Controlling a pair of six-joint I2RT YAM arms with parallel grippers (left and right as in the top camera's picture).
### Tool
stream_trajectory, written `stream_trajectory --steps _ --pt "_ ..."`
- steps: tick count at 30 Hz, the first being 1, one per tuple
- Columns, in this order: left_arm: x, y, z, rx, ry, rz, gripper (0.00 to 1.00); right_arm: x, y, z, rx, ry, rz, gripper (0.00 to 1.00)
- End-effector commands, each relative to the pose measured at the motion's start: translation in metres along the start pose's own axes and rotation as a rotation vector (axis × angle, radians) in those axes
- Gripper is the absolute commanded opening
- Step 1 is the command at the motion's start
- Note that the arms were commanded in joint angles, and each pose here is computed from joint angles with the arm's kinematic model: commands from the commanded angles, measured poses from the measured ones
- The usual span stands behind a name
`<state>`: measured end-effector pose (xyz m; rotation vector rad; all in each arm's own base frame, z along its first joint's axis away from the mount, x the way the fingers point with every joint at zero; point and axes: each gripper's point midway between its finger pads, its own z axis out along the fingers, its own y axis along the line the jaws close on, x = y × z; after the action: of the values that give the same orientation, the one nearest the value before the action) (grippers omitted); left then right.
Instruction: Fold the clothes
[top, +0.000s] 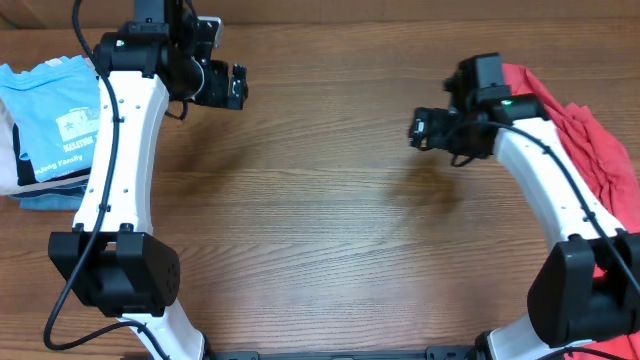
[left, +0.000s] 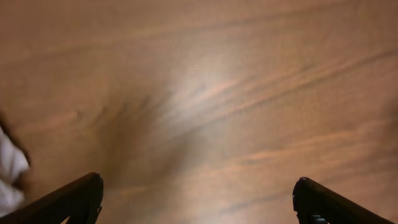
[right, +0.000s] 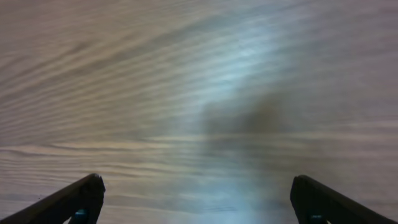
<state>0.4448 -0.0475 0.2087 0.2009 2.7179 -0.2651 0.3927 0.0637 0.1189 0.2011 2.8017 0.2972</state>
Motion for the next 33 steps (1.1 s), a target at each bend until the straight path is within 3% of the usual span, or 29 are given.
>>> stream_trajectory --steps 1,6,13,19,21,26,33 --pt "0.009 -0.003 -0.011 -0.009 0.024 -0.014 1.0 -0.01 0.003 -0.036 -0.02 -0.08 -0.012 1.0" --pt "0.03 -0.005 -0.029 -0.025 0.071 -0.021 1.0 -0.006 -0.003 -0.071 0.008 -0.156 0.034 1.0" --pt "0.067 -0.016 -0.068 -0.03 -0.017 -0.005 1.0 0.032 0.0 -0.102 -0.039 -0.274 0.004 1.0" --pt "0.118 -0.023 -0.099 -0.065 -0.231 0.037 1.0 0.075 0.0 -0.124 -0.104 -0.439 -0.044 1.0" --pt "0.141 -0.029 -0.124 -0.07 -0.408 0.035 1.0 0.093 -0.004 -0.143 -0.123 -0.532 -0.053 1.0" --pt "0.172 -0.027 -0.159 -0.145 -0.629 0.047 1.0 0.113 -0.007 -0.168 -0.147 -0.611 -0.063 1.0" --pt "0.208 -0.033 -0.178 -0.146 -0.678 0.055 1.0 0.126 -0.011 -0.164 -0.134 -0.568 -0.058 1.0"
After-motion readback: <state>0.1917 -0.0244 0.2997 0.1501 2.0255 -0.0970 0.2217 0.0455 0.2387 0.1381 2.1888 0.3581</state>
